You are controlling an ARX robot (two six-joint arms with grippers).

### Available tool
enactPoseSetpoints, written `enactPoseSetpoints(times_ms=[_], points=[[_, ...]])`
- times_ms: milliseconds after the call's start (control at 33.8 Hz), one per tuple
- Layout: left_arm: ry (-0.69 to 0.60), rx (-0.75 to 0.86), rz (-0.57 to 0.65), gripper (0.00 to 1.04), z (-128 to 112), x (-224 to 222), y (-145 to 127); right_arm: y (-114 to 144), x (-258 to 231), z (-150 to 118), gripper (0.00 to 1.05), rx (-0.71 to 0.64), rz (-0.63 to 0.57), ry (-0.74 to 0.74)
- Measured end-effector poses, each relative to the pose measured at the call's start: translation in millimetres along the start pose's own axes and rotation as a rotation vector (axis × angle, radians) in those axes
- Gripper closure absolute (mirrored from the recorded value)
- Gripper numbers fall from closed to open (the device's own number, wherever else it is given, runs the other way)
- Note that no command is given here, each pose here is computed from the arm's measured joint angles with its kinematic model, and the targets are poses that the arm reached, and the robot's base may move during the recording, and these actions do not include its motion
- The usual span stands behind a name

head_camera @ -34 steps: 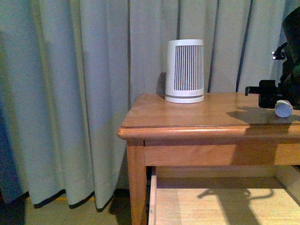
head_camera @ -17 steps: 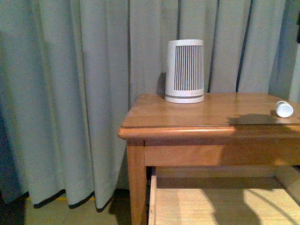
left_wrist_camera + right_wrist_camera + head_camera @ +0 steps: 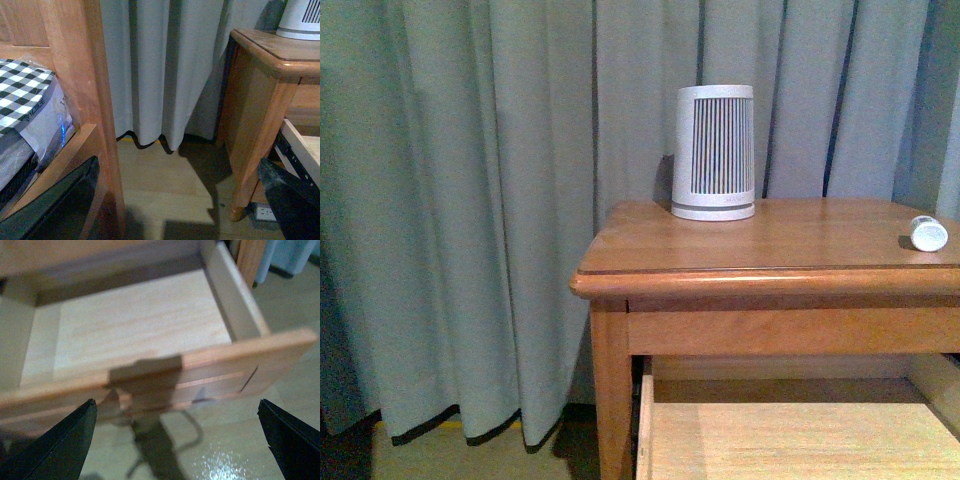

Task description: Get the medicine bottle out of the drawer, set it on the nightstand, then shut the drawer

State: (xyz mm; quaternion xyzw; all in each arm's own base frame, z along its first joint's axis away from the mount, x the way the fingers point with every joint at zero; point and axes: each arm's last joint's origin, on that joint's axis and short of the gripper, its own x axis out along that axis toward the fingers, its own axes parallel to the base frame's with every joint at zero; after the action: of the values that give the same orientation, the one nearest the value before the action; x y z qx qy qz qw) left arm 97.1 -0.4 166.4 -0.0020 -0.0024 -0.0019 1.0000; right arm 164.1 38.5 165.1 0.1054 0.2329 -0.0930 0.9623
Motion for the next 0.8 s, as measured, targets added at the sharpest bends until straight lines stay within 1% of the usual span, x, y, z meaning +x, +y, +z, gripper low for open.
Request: enactPoseSetpoints(times_ms=[30,118,326,592,800], points=[[0.0,0.0,0.0,0.07,0.0,0.0,0.0,-0.6,2.4,-9.1,0.07,-0.012,0.003,0.022],[0.0,0.0,0.0,0.07,0.0,0.0,0.0,-1.7,10.6,-22.2,0.07,-0.016,0.007,0.06],[0.0,0.0,0.0,0.07,0.0,0.0,0.0,-2.3,46.1,-37.1,0.07,-0.043,-0.043,0.089],[0.0,0.0,0.0,0.07,0.0,0.0,0.0,2.4,90.6,-36.5,0.07,-0.111,-0.101,0.072],[0.0,0.0,0.0,0.07,0.0,0.0,0.0,1.1,133.9,-15.3,0.07,-0.136,-0.187,-0.046]])
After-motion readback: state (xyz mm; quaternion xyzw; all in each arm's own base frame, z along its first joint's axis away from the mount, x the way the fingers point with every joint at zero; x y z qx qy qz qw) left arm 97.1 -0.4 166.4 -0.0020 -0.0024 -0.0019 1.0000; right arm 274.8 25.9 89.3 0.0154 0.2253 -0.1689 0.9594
